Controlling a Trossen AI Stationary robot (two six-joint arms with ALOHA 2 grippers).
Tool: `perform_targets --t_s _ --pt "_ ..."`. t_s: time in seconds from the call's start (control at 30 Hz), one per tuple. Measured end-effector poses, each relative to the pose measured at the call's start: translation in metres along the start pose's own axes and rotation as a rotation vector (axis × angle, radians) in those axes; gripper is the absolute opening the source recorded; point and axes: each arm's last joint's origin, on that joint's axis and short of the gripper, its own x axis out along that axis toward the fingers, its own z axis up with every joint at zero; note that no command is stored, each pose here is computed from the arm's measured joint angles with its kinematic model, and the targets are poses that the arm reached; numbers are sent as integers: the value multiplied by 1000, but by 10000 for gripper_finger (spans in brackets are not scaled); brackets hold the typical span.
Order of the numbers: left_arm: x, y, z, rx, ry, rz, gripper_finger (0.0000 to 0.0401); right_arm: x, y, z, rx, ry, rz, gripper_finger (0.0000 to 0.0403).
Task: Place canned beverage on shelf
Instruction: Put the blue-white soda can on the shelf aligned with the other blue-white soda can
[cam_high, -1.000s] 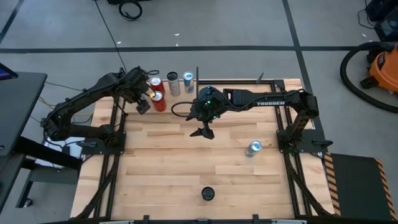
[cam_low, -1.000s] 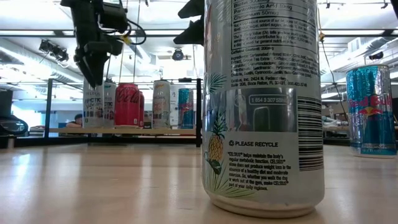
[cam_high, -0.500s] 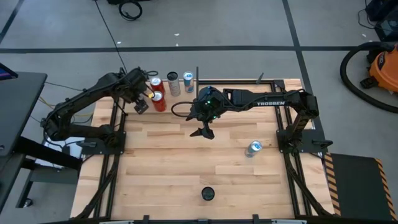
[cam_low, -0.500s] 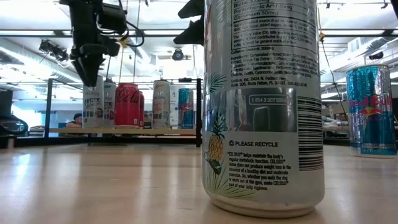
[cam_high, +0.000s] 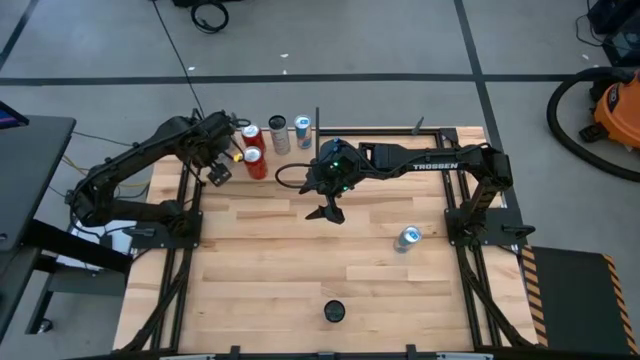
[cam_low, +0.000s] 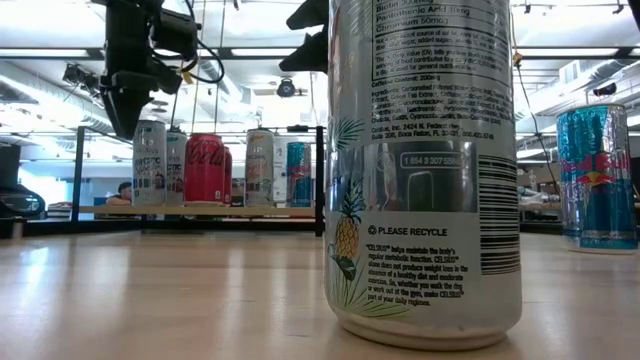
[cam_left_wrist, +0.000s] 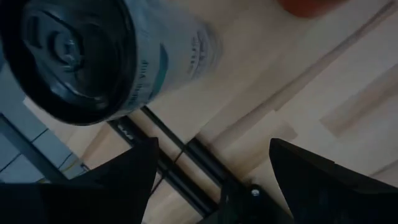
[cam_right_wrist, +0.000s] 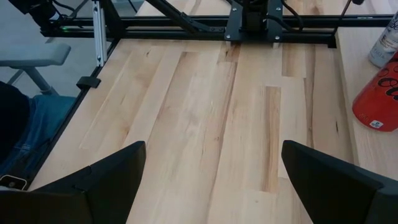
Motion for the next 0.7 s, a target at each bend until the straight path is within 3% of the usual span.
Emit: perform_targets --t_s 0.23,0.5,0.7 --pt "0 4 2 -41 -19 122 314 0 0 0 0 -1 0 385" --pt "4 18 8 -100 -65 134 314 0 0 0 -2 -5 0 385" --pt "5 22 8 -100 -65 60 314 0 0 0 -2 -5 0 385"
